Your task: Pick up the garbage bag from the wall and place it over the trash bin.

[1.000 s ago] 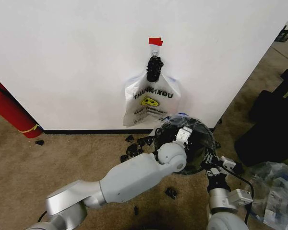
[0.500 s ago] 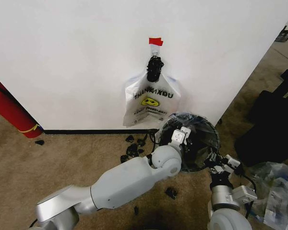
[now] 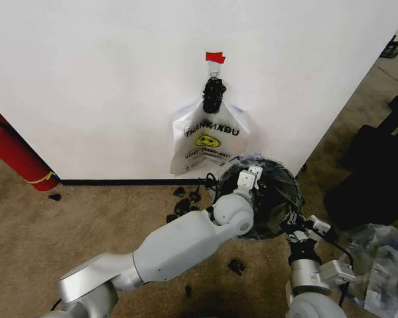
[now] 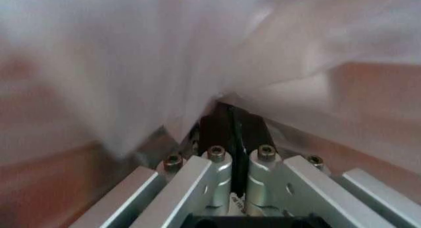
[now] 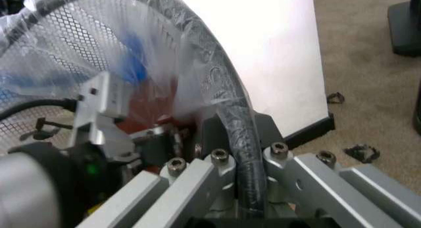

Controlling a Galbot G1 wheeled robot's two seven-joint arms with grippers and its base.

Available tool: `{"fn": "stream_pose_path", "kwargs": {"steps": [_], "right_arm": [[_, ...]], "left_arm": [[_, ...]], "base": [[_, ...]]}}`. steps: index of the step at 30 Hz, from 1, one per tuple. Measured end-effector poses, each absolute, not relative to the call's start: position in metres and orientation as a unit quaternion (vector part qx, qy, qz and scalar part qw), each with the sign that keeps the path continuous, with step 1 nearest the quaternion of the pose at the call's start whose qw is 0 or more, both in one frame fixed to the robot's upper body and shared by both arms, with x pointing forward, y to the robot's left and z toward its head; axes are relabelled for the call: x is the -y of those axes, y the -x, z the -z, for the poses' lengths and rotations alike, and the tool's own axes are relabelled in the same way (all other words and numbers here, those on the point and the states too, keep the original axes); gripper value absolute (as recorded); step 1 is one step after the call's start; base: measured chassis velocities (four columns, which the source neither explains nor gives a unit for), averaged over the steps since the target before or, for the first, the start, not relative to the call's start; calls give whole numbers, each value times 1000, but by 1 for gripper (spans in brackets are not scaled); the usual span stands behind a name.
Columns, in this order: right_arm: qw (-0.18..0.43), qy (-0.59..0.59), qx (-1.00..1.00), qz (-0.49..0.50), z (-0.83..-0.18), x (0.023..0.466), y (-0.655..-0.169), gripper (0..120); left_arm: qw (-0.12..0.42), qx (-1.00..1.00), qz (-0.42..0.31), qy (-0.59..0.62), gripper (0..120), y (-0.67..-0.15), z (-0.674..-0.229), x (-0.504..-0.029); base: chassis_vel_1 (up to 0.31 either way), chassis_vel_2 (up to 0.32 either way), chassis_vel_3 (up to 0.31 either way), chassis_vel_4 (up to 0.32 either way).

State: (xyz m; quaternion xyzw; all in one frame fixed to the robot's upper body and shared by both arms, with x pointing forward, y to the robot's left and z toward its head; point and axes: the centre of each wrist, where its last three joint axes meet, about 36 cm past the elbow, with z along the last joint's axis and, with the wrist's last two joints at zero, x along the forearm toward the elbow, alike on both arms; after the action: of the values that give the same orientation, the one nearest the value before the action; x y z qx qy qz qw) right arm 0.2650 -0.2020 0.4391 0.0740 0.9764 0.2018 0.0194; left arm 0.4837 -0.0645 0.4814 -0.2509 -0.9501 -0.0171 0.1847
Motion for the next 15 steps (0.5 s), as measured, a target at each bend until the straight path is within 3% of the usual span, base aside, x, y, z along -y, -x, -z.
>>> {"fn": "stream_pose_path", "kwargs": {"steps": [15], "right_arm": [[20, -66, -978, -198, -440, 202, -264, 0]], "left_arm": [[197, 949, 71, 234, 0, -491, -475, 60]], "base": [[0, 0, 0, 0]]}}
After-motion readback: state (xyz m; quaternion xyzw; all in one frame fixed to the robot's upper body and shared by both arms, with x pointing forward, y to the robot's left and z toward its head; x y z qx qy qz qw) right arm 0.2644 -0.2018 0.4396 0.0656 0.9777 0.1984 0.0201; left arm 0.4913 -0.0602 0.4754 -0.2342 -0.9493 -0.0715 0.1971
